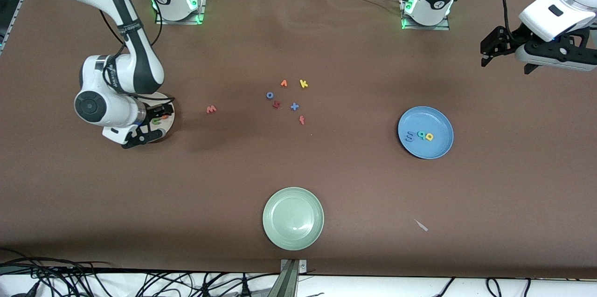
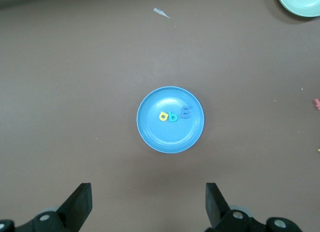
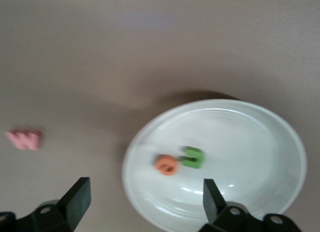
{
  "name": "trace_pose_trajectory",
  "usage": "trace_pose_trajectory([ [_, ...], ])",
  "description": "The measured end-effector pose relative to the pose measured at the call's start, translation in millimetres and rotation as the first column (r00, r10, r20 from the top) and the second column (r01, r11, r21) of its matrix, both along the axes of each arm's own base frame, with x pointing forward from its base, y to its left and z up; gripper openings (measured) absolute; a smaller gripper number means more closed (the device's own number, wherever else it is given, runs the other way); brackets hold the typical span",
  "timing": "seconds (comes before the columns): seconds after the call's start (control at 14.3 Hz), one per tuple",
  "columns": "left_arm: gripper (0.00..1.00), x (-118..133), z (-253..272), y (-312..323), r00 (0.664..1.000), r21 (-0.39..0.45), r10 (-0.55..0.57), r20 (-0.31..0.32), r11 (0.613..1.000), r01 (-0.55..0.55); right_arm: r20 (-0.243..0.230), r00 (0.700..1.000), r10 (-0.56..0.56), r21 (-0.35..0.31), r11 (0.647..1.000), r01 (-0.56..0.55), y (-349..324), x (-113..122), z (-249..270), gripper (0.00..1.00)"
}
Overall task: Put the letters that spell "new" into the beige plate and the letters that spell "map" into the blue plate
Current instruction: 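Reach the right gripper to the pink W and grasp it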
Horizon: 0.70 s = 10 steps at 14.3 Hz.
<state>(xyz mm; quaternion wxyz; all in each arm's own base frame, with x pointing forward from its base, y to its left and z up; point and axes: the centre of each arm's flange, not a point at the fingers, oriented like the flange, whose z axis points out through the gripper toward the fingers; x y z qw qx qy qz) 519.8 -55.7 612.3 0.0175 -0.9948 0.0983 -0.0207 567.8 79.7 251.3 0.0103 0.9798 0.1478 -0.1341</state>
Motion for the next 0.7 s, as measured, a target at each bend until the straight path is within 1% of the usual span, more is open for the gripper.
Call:
trace_pose_trajectory([
  [0.14,1.00,9.1,-1.5,-0.8,1.000,-0.001,0.000,0.003,1.000,0.000,0.013,0.999,-0.051,-0.003,0.999,0.051,38.1,-8.2,9.4,1.00],
  [0.28,1.00,15.2,-4.5,-2.1,1.000,-0.001,0.000,-0.004,1.000,0.000,0.031,0.996,-0.088,-0.002,0.996,0.088,65.2,-21.6,13.2,1.00],
  [0.49,1.00,17.7,-6.4,1.7,1.000,-0.047,0.022,-0.015,0.999,-0.022,0.106,0.987,-0.120,0.027,0.993,0.118,99.1,-54.4,0.1,1.00],
  [0.7,1.00,18.2,-5.6,6.5,0.999,-0.052,0.032,-0.014,0.998,-0.032,0.149,0.980,-0.130,0.050,0.991,0.124,114.2,-81.2,-20.4,1.00],
])
